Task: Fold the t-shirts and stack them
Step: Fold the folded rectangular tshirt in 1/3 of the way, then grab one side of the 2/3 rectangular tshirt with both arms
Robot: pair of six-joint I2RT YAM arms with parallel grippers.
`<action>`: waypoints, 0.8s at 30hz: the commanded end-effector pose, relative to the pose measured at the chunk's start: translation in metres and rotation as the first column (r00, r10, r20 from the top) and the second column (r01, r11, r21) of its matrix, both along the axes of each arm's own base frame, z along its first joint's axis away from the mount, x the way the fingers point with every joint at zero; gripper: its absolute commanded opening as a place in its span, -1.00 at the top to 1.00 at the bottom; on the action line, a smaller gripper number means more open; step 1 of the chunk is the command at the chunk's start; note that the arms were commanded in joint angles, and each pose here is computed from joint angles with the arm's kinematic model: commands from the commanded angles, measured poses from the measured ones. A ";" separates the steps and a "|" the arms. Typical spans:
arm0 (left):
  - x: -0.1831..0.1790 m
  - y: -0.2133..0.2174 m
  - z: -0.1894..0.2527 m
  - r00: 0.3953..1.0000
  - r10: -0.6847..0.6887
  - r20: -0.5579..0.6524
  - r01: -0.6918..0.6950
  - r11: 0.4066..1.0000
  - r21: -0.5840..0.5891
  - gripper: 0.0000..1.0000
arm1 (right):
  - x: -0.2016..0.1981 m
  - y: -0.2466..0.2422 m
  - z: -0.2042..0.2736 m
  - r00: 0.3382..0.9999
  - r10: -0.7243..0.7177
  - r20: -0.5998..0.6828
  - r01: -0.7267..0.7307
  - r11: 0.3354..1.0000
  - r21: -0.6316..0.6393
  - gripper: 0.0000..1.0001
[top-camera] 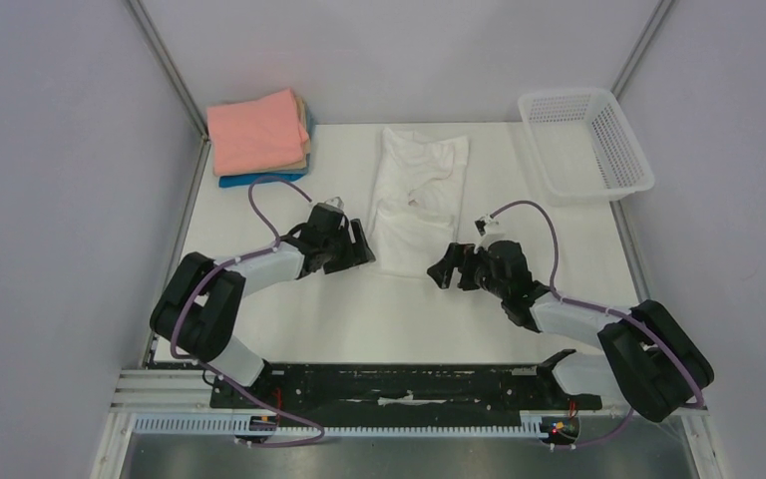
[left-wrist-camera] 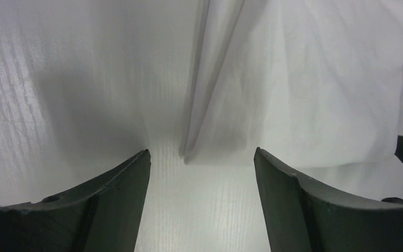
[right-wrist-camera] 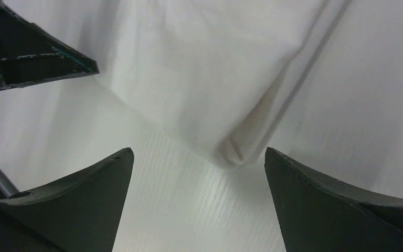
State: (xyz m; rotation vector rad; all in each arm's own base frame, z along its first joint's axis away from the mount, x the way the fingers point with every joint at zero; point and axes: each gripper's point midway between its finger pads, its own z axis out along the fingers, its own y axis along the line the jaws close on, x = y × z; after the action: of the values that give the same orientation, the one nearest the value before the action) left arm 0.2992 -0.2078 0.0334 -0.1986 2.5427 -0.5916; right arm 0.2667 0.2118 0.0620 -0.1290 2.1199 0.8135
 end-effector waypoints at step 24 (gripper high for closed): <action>-0.023 -0.016 -0.055 0.990 0.009 -0.144 -0.022 0.996 -0.091 0.58 | -0.021 -0.014 -0.064 0.973 -0.156 -0.168 0.128 0.978 -0.165 0.33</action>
State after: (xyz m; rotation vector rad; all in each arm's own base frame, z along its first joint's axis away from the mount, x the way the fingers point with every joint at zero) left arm 0.3141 -0.2361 0.0189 -0.2661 2.4856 -0.7779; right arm 0.2670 0.2023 0.0220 0.0461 2.2408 0.6257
